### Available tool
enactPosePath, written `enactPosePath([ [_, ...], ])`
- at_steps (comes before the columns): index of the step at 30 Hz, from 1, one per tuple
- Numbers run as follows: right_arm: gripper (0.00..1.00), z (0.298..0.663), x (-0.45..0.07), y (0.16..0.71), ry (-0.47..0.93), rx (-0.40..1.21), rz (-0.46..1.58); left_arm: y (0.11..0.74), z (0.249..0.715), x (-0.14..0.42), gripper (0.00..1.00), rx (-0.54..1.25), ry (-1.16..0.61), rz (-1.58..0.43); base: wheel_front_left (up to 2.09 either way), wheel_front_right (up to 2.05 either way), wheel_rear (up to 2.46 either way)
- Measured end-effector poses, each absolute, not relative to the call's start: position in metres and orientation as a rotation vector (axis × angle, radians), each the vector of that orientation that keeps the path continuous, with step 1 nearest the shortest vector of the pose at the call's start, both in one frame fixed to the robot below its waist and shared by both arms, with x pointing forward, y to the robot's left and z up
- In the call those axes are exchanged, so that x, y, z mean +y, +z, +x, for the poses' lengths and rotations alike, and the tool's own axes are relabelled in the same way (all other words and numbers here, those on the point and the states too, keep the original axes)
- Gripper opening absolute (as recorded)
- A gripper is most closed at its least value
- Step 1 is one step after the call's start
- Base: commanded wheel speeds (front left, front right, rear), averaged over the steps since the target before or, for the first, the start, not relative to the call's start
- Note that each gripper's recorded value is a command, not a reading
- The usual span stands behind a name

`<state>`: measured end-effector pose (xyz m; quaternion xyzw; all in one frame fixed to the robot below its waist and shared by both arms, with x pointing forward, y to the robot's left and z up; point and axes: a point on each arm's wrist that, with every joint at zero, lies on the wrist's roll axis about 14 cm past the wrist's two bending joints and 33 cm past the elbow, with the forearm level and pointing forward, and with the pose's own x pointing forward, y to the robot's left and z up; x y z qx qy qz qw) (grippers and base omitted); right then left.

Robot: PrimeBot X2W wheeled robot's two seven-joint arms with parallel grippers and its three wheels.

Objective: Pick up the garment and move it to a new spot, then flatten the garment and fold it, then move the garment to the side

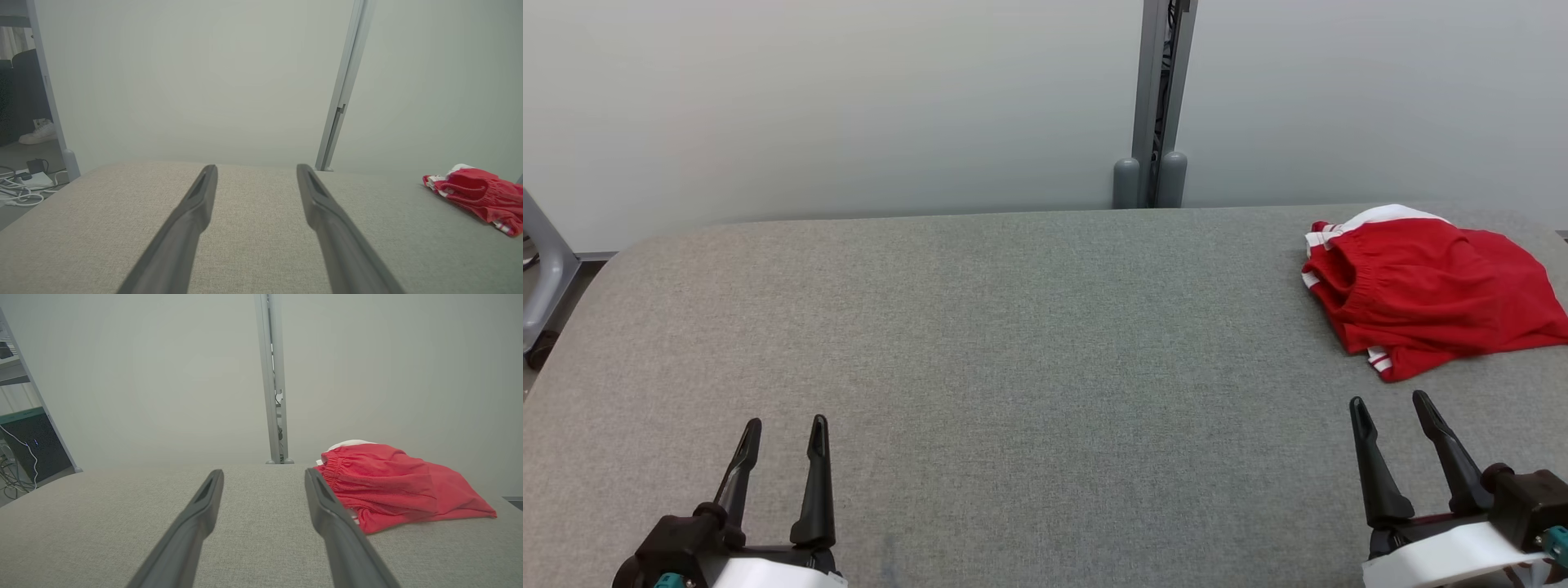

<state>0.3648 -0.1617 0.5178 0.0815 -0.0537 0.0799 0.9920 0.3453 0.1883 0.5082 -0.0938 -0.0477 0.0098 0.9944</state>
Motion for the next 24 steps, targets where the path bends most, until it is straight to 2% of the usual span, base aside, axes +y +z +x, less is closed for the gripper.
enactPosePath([
  [24,1.0,0.3655,-0.1593,0.5153,0.166,-0.099,0.166,0.5043,0.3466,0.1874,1.0,-0.084,0.012,-0.188,0.0,0.0,0.0],
])
